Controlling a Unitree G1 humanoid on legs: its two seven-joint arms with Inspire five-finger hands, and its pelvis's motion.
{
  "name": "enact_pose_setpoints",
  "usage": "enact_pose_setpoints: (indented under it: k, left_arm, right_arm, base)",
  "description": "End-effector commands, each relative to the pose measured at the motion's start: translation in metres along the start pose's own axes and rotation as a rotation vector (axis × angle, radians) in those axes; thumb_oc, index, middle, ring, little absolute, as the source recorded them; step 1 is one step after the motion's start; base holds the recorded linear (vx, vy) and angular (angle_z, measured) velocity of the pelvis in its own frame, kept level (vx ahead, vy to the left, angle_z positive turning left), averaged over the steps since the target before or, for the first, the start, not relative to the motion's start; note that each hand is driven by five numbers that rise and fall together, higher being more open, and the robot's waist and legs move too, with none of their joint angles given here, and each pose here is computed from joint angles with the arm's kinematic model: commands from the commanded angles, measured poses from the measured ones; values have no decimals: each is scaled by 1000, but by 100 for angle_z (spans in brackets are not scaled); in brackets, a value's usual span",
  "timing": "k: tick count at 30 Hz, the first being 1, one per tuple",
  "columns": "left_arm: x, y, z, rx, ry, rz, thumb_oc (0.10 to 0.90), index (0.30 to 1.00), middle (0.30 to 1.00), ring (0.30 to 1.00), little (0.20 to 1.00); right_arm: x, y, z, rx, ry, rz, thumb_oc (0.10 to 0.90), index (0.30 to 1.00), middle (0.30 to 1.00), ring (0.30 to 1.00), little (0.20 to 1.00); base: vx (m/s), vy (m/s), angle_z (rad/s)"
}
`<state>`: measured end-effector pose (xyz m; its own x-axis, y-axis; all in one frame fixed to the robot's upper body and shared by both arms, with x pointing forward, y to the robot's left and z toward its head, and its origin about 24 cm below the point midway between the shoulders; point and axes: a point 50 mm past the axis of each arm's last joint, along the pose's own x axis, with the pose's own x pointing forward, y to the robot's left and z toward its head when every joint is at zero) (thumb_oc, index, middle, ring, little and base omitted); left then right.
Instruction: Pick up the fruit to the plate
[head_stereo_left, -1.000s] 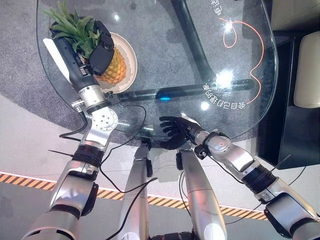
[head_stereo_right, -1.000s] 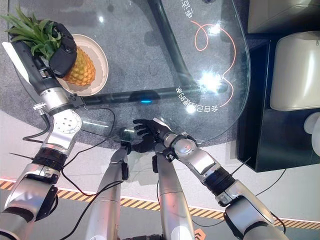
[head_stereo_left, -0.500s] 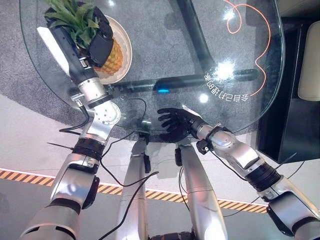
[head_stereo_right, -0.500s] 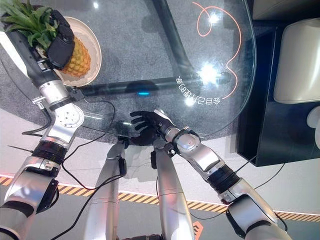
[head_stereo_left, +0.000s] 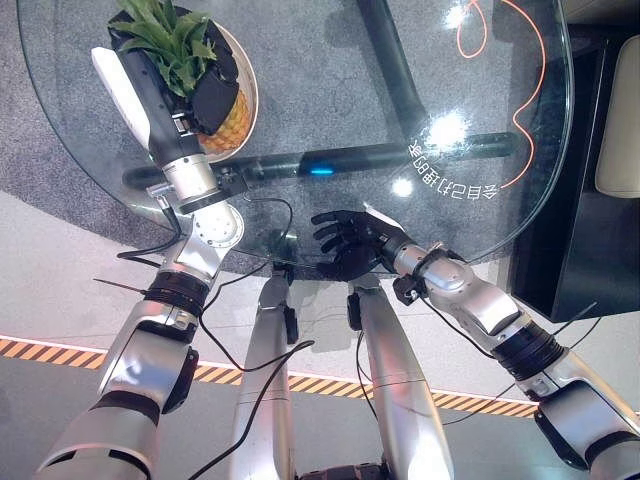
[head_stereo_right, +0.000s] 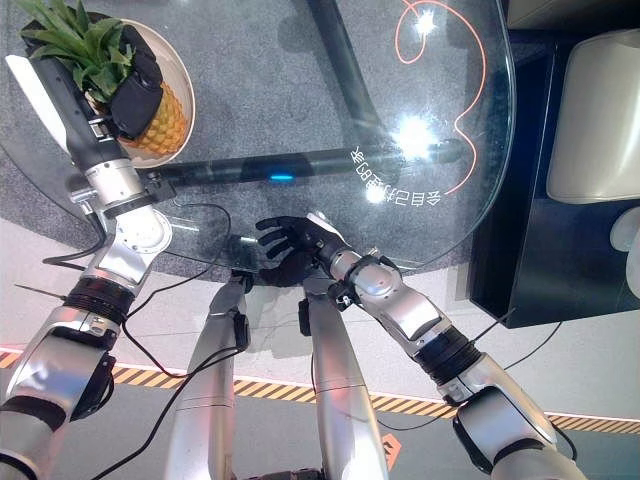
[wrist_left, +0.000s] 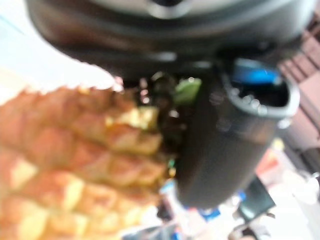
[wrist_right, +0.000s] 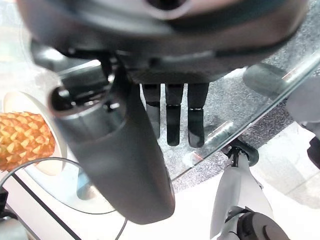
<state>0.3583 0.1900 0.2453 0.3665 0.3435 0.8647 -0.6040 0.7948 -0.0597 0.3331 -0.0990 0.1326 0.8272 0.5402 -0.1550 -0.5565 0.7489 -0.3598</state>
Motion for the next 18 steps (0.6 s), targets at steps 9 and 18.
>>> enact_pose_setpoints:
  k: [9, 18]
  left_arm:
    - [33, 11, 22, -94, -118, 129, 660, 780, 780, 780, 760]
    - [32, 13, 21, -80, -107, 145, 800, 900, 900, 900, 900]
  right_arm:
    - [5, 20, -8, 74, 5, 37, 800, 900, 900, 900, 900]
    - [5, 22, -9, 74, 9, 41, 800, 900, 900, 900, 900]
  base:
    - [-1, -10, 0]
    - [0, 0, 0]
